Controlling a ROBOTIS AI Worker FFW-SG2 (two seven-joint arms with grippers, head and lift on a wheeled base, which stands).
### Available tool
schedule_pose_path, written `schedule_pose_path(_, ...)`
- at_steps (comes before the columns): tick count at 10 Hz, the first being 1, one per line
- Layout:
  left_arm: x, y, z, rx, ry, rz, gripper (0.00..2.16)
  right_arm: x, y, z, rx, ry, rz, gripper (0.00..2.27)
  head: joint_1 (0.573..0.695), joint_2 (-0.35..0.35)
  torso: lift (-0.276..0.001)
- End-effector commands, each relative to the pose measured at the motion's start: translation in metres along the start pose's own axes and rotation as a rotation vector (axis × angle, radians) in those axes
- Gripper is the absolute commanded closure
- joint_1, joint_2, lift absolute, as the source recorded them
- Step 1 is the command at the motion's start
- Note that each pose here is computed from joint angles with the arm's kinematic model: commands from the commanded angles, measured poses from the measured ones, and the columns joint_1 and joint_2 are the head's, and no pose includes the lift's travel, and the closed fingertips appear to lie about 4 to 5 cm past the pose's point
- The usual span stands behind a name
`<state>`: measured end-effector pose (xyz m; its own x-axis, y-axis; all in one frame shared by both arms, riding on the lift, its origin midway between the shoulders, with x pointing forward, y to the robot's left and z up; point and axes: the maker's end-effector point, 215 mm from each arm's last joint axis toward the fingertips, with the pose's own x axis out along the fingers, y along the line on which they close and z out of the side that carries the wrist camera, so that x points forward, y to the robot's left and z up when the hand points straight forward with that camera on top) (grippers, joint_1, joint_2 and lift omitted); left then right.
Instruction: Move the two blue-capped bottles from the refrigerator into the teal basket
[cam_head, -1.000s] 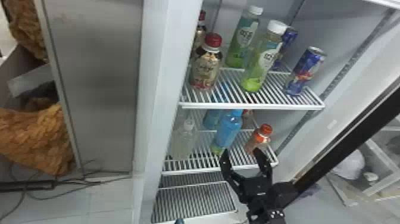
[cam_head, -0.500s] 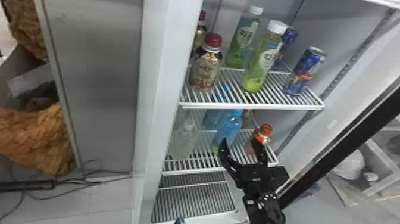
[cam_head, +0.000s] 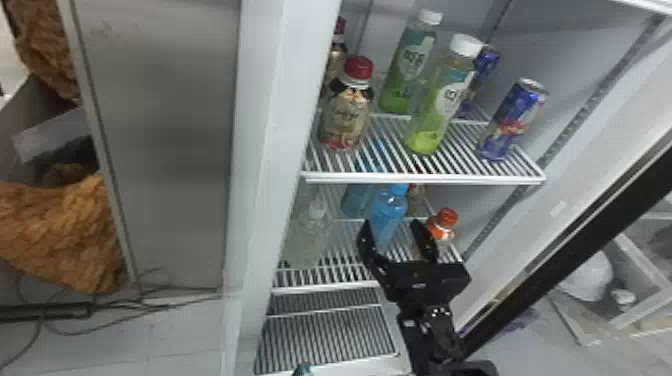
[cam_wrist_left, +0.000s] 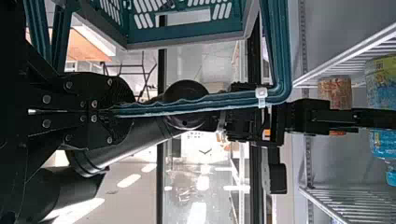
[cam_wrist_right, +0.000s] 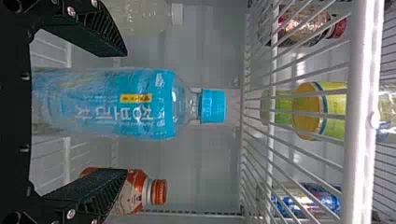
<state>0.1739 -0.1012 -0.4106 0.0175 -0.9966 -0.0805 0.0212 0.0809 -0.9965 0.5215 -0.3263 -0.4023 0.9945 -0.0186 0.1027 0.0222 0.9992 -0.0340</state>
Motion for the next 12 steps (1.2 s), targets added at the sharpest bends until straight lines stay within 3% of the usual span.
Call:
schedule_pose_path(1,0.0,0.0,0.001,0.003,0.0,0.0,1.14,0.011,0.004,-0.001,0.001,0.002,0.005,0.13,0.695,-0.35,-0.14)
schedule_pose_path(4,0.0,0.0,0.001,0.003,0.0,0.0,1.14,0.021,0.0,-0.004,0.006,0.009,-0.005,0.18,0.695,-0.35,-0.14)
schedule_pose_path(8,-0.001,0.001,0.002,0.002,-0.005,0.003,1.14,0.021,0.006,0.005,0.03,-0.005,0.004,0.58,0.695,-0.35,-0.14)
schedule_pose_path(12,-0.003,0.002,0.002,-0.001,-0.006,0.004,1.14,-0.003,0.006,0.02,0.072,-0.029,0.0,0.58,0.695,-0.35,-0.14)
